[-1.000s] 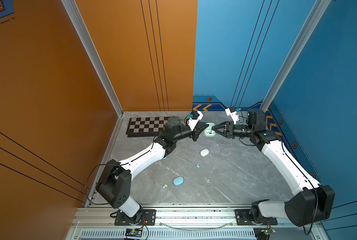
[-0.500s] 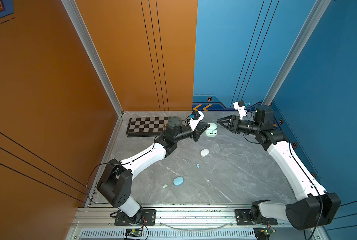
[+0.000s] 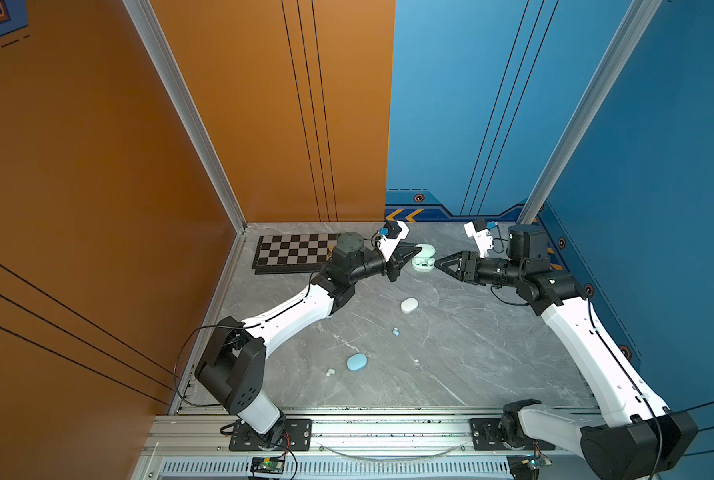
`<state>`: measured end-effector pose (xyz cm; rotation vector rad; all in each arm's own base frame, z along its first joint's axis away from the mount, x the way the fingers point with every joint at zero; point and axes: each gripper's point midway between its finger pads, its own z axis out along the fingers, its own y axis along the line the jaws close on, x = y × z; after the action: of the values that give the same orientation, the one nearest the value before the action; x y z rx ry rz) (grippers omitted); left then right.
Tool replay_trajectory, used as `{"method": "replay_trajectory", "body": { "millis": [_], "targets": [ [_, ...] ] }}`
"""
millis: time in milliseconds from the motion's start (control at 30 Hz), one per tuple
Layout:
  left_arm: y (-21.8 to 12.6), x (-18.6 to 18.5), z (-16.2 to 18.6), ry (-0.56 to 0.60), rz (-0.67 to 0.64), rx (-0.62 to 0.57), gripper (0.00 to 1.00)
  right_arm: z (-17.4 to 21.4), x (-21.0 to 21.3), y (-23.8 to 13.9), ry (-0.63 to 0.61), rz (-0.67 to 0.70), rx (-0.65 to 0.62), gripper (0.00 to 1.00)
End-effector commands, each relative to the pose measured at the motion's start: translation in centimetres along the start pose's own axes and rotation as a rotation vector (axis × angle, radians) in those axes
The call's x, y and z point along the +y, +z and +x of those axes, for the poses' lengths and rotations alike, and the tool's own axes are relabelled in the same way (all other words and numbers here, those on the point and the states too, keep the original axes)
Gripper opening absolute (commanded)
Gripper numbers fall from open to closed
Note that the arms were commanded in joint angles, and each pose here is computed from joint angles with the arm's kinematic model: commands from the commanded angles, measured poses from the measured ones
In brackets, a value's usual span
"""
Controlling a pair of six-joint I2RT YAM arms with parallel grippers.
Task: Insert the wireless bluetooth earbuds into the charging case
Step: 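Press the earbud into a slot of the case with the right gripper, then open the right gripper and draw it back from the case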
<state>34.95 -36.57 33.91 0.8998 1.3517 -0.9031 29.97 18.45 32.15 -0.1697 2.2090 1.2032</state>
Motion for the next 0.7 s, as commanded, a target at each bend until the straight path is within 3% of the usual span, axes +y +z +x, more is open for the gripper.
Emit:
{"method": "replay_trajectory", "body": {
  "millis": [0,667],
  "targets": [
    [0.3,0.0,-1.6,0.024,-0.003,-0.040,0.00,0.9,-1.1,0.5,-0.001,0.041,0.030,0.49],
    [-0.1,0.2,-1.5,0.022,-0.008,-0.039,0.00,-1.3,-2.6,1.2,0.025,0.089,0.005,0.45]
  ]
}}
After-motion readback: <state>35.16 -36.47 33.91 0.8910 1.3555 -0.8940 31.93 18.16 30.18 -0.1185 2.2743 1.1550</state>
